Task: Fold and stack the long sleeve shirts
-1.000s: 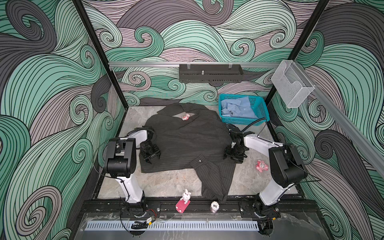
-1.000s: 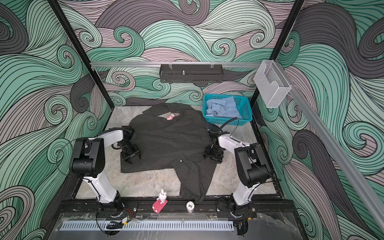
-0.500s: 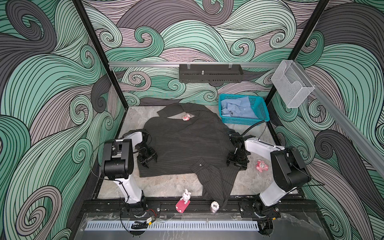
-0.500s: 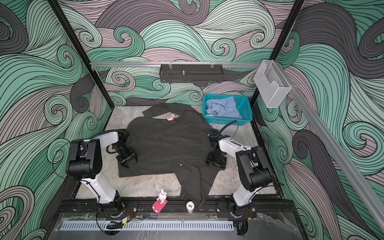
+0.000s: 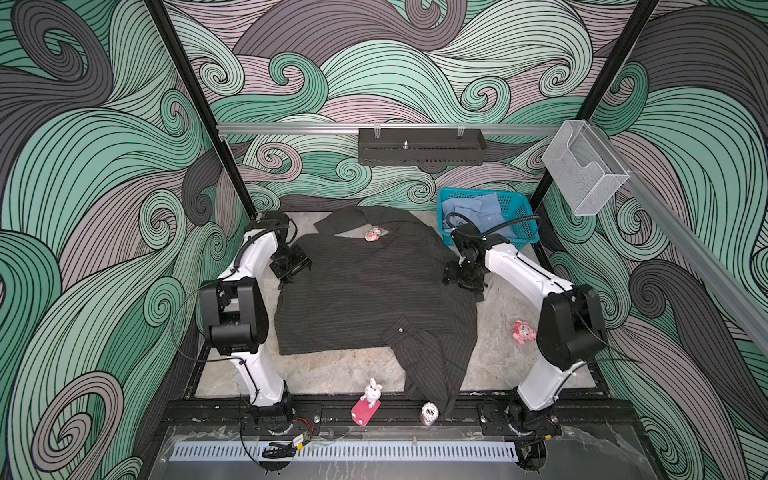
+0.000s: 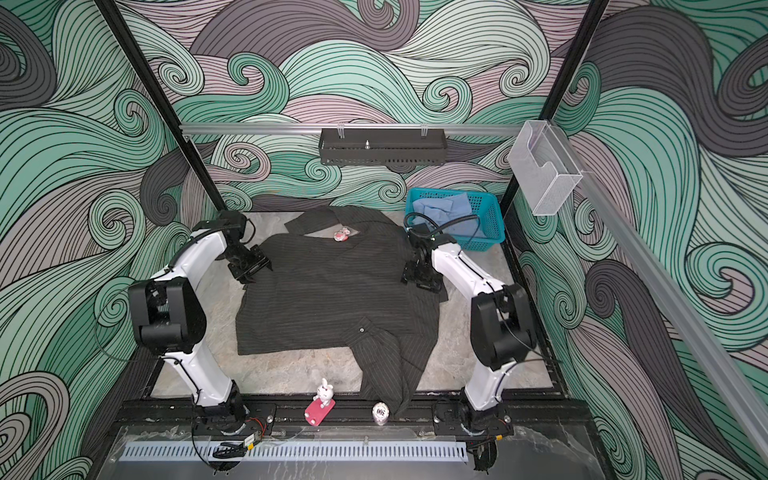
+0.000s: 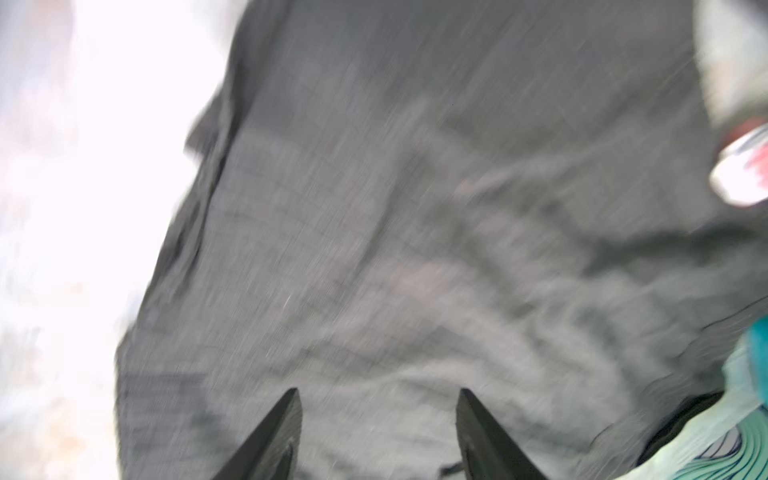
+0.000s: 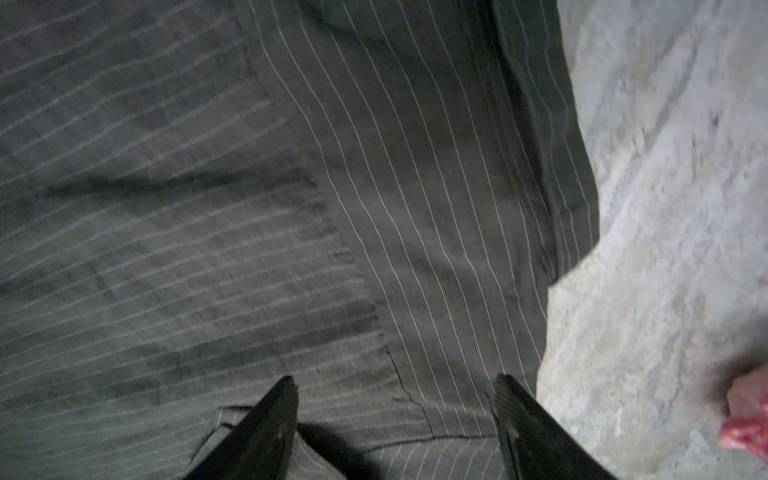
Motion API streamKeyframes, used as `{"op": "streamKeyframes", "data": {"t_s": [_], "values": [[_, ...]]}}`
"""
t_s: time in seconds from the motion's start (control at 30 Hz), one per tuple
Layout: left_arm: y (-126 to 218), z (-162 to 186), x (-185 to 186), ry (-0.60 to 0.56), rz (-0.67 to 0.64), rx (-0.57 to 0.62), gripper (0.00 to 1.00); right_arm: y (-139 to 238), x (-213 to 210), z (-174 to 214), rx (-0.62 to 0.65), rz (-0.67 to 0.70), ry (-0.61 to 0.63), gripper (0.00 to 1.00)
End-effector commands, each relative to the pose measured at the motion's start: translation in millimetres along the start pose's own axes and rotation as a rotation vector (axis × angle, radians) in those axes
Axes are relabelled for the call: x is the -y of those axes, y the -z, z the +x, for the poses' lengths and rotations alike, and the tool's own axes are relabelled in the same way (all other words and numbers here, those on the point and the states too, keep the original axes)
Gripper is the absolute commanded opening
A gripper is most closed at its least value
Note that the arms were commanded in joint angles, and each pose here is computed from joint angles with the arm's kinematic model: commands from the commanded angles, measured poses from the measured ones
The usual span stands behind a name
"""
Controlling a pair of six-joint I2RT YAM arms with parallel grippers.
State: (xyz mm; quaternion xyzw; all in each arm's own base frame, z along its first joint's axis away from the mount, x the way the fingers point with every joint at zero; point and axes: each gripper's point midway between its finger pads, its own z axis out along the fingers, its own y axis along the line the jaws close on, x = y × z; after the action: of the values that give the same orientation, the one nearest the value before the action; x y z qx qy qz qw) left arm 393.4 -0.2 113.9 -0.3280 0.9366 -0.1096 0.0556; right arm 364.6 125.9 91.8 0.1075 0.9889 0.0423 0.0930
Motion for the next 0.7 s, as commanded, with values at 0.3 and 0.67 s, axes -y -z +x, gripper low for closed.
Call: {"op": "streamKeyframes", "data": {"t_s": [0.3, 0.67], "values": [[-89.5, 11.0, -38.9, 0.107, -0.198, -0.216, 0.61, -82.0, 30.0, -6.8, -0.165, -0.007, -0.107, 0.72], [-98.2, 48.9, -63.8, 0.119, -0.207, -0.321, 0.61, -81.5, 79.0, 65.3, -0.315, 0.047, -0.239, 0.72]]}}
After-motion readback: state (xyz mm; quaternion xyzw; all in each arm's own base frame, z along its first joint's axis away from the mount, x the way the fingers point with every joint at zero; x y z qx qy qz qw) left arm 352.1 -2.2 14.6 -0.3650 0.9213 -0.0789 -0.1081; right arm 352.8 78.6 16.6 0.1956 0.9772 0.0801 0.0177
